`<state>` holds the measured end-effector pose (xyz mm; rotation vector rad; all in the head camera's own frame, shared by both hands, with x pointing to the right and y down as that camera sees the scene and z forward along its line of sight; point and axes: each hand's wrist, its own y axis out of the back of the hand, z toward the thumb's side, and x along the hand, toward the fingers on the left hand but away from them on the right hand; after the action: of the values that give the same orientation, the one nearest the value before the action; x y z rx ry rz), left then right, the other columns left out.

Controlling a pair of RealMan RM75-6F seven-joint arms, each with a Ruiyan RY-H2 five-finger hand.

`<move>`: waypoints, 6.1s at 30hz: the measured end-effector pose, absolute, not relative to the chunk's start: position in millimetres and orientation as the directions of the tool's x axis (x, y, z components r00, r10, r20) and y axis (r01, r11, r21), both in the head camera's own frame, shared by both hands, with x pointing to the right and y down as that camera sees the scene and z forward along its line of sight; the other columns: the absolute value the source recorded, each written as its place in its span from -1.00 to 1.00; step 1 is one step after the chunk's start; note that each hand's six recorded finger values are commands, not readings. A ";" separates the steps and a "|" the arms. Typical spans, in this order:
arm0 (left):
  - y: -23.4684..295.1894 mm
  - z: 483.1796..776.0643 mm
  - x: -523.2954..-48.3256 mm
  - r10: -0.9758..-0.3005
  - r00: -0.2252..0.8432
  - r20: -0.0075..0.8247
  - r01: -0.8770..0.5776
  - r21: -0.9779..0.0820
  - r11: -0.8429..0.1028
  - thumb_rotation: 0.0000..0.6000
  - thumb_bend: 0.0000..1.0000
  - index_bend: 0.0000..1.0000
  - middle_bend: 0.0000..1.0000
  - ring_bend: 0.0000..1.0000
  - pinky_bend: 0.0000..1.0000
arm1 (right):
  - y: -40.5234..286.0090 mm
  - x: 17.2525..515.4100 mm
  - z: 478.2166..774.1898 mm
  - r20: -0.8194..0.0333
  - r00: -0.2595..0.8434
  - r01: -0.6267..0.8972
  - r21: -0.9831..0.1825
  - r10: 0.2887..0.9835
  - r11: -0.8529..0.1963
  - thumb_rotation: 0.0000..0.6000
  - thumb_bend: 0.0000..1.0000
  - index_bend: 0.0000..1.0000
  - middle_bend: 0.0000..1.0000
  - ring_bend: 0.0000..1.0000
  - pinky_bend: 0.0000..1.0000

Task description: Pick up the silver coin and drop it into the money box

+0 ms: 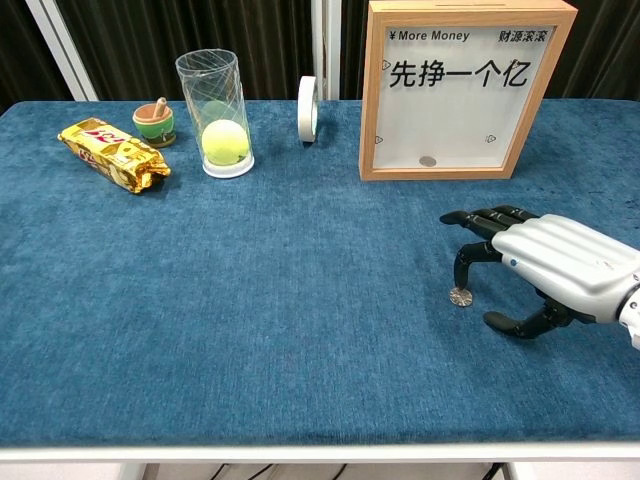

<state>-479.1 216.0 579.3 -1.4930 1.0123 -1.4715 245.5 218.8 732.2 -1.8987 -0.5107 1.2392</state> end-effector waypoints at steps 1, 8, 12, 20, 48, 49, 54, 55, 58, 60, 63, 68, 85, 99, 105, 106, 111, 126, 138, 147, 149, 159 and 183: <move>216.0 579.1 -479.2 -0.930 0.007 0.367 -0.011 -0.930 -0.367 1.00 -0.75 -0.90 -1.00 -1.00 -1.00 | 218.5 245.1 732.4 -0.573 0.440 -0.084 -0.793 0.692 -0.603 1.00 -0.41 -0.17 -1.00 -1.00 -1.00; 216.5 579.6 -479.6 -0.929 0.007 0.370 -0.013 -0.929 -0.370 1.00 -0.75 -0.90 -1.00 -1.00 -1.00 | 216.5 242.4 734.4 -0.572 0.439 -0.080 -0.793 0.693 -0.604 1.00 -0.41 -0.17 -1.00 -1.00 -1.00; 216.5 578.8 -478.9 -0.930 0.012 0.368 -0.015 -0.930 -0.368 1.00 -0.75 -0.90 -1.00 -1.00 -1.00 | 215.9 242.0 735.9 -0.577 0.436 -0.086 -0.790 0.690 -0.607 1.00 -0.41 -0.17 -1.00 -1.00 -1.00; 216.7 579.4 -479.6 -0.929 0.011 0.371 -0.015 -0.928 -0.371 1.00 -0.75 -0.90 -1.00 -1.00 -1.00 | 217.2 241.4 738.9 -0.588 0.433 -0.095 -0.784 0.684 -0.613 1.00 -0.41 -0.17 -1.00 -1.00 -1.00; 216.1 579.4 -480.6 -0.928 0.017 0.371 -0.021 -0.928 -0.372 1.00 -0.75 -0.90 -1.00 -1.00 -1.00 | 215.3 240.6 742.3 -0.582 0.419 -0.102 -0.793 0.697 -0.601 1.00 -0.36 -0.05 -1.00 -1.00 -1.00; 216.1 579.4 -480.4 -0.928 0.018 0.371 -0.021 -0.928 -0.372 1.00 -0.75 -0.90 -1.00 -1.00 -1.00 | 215.3 240.9 742.1 -0.582 0.419 -0.103 -0.793 0.697 -0.601 1.00 -0.36 -0.06 -1.00 -1.00 -1.00; 216.3 579.1 -479.2 -0.929 0.020 0.371 -0.019 -0.928 -0.371 1.00 -0.75 -0.90 -1.00 -1.00 -1.00 | 215.4 242.4 740.6 -0.580 0.419 -0.100 -0.794 0.698 -0.600 1.00 -0.36 -0.10 -1.00 -1.00 -1.00; 216.3 579.0 -479.1 -0.929 0.020 0.370 -0.020 -0.929 -0.371 1.00 -0.75 -0.90 -1.00 -1.00 -1.00 | 215.4 242.7 740.5 -0.580 0.419 -0.100 -0.794 0.698 -0.600 1.00 -0.36 -0.10 -1.00 -1.00 -1.00; 216.4 578.4 -478.9 -0.929 0.021 0.369 -0.019 -0.929 -0.369 1.00 -0.75 -0.90 -1.00 -1.00 -1.00 | 215.2 243.4 739.6 -0.577 0.419 -0.097 -0.796 0.701 -0.597 1.00 -0.36 -0.10 -1.00 -1.00 -1.00; 216.5 578.3 -478.9 -0.929 0.021 0.369 -0.019 -0.929 -0.370 1.00 -0.75 -0.90 -1.00 -1.00 -1.00 | 215.0 243.3 738.6 -0.573 0.422 -0.094 -0.799 0.703 -0.594 1.00 -0.36 -0.10 -1.00 -1.00 -1.00; 216.5 578.4 -479.0 -0.929 0.021 0.370 -0.020 -0.929 -0.370 1.00 -0.75 -0.90 -1.00 -1.00 -1.00 | 214.8 242.7 737.4 -0.566 0.426 -0.088 -0.802 0.706 -0.590 1.00 -0.36 -0.11 -1.00 -1.00 -1.00; 217.0 579.1 -479.1 -0.928 0.021 0.372 -0.019 -0.928 -0.372 1.00 -0.75 -0.90 -1.00 -1.00 -1.00 | 214.9 242.5 737.9 -0.563 0.429 -0.088 -0.805 0.707 -0.587 1.00 -0.36 -0.05 -1.00 -1.00 -1.00; 217.9 580.2 -479.8 -0.926 0.020 0.378 -0.020 -0.926 -0.378 1.00 -0.75 -0.90 -1.00 -1.00 -1.00 | 212.6 243.3 738.5 -0.556 0.420 -0.084 -0.811 0.718 -0.579 1.00 -0.35 0.24 -1.00 -1.00 -1.00; 217.9 579.9 -481.1 -0.926 0.016 0.378 -0.022 -0.925 -0.378 1.00 -0.75 -0.90 -1.00 -1.00 -1.00 | 204.4 245.3 733.1 -0.533 0.408 -0.055 -0.825 0.741 -0.563 1.00 -0.31 0.36 -1.00 -1.00 -1.00; 217.7 577.0 -481.7 -0.928 0.016 0.372 -0.026 -0.928 -0.373 1.00 -0.75 -0.90 -1.00 -1.00 -1.00 | 182.7 247.9 706.3 -0.461 0.401 0.017 -0.861 0.792 -0.509 1.00 -0.31 0.38 -1.00 -1.00 -1.00; 217.7 576.6 -481.6 -0.928 0.016 0.372 -0.027 -0.928 -0.372 1.00 -0.75 -0.90 -1.00 -1.00 -1.00 | 177.7 248.6 699.7 -0.445 0.399 0.032 -0.867 0.802 -0.497 1.00 -0.31 0.38 -1.00 -1.00 -1.00; 217.0 575.5 -478.3 -0.929 0.028 0.368 -0.030 -0.929 -0.369 1.00 -0.75 -0.90 -1.00 -1.00 -1.00 | 143.6 252.4 651.1 -0.342 0.386 0.129 -0.900 0.857 -0.417 1.00 -0.30 0.40 -1.00 -1.00 -1.00; 214.6 574.9 -471.0 -0.926 0.045 0.374 -0.026 -0.927 -0.375 1.00 -0.75 -0.90 -1.00 -1.00 -1.00 | 43.3 247.1 535.7 -0.112 0.317 0.249 -0.949 0.942 -0.196 1.00 -0.30 0.42 -1.00 -1.00 -1.00; 211.6 576.9 -469.3 -0.924 0.055 0.378 -0.036 -0.924 -0.380 1.00 -0.75 -0.90 -1.00 -1.00 -1.00 | -28.8 237.2 550.7 -0.283 0.179 0.127 -0.943 0.942 -0.307 1.00 -0.30 0.43 -0.98 -1.00 -1.00; 211.4 575.1 -472.1 -0.924 0.049 0.378 -0.035 -0.924 -0.380 1.00 -0.75 -0.90 -1.00 -1.00 -1.00 | -58.3 232.5 565.3 -0.464 0.026 0.141 -0.875 0.885 -0.463 1.00 -0.29 0.46 -0.96 -1.00 -1.00; 211.2 574.9 -471.7 -0.924 0.052 0.378 -0.037 -0.924 -0.380 1.00 -0.75 -0.90 -1.00 -1.00 -1.00 | -64.8 227.9 566.8 -0.501 -0.002 0.139 -0.857 0.865 -0.496 1.00 -0.29 0.47 -0.95 -1.00 -1.00; 209.8 576.2 -469.2 -0.920 0.066 0.385 -0.050 -0.920 -0.389 1.00 -0.75 -0.90 -1.00 -1.00 -1.00 | -90.4 215.5 570.6 -0.611 -0.110 0.182 -0.788 0.784 -0.588 1.00 -0.27 0.49 -0.94 -1.00 -1.00; 204.9 575.6 -472.3 -0.920 0.062 0.388 -0.052 -0.919 -0.391 1.00 -0.75 -0.90 -1.00 -1.00 -1.00 | -94.3 205.0 598.6 -0.763 -0.179 0.172 -0.645 0.621 -0.744 1.00 -0.26 0.49 -0.94 -1.00 -1.00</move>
<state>-472.3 204.9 575.6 -1.5717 1.0019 -1.4265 205.0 -94.3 598.6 -1.7714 -0.9118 1.9937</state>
